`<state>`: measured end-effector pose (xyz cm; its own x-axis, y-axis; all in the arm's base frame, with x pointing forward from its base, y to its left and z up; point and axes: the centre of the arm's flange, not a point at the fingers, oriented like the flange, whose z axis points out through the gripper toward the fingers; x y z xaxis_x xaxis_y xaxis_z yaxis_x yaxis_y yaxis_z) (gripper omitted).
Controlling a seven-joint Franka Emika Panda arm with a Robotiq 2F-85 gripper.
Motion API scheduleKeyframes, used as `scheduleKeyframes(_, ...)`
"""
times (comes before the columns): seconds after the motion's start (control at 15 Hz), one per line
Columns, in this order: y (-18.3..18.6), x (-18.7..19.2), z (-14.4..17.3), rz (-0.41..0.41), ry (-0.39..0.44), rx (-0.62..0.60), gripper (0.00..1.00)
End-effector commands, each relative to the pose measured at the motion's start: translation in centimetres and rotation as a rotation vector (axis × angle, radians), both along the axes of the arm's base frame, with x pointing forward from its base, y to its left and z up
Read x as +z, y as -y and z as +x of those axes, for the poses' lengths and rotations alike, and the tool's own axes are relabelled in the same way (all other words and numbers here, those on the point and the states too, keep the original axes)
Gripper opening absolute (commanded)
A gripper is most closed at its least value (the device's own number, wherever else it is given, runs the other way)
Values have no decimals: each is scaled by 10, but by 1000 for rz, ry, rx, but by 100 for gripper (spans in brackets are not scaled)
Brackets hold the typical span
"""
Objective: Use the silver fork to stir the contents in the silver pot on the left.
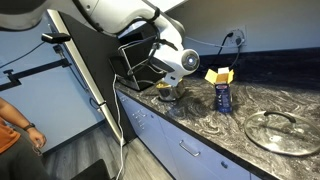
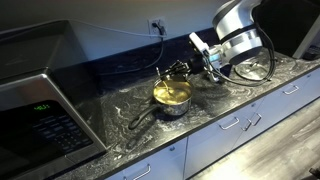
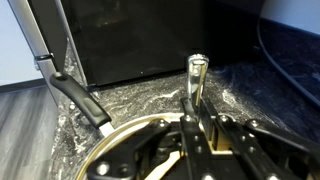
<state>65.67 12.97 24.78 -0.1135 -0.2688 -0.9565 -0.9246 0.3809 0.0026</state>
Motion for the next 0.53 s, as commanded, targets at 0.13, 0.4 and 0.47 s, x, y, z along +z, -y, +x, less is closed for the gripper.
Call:
scheduleKeyframes(0.13,2,-9,-3,86,-49,109,4)
scheduleKeyframes(0.4,6,-17,-13,-5,-76,131,4)
scheduleKeyframes(0.47,8,-15,-14,-21,-59,132,4)
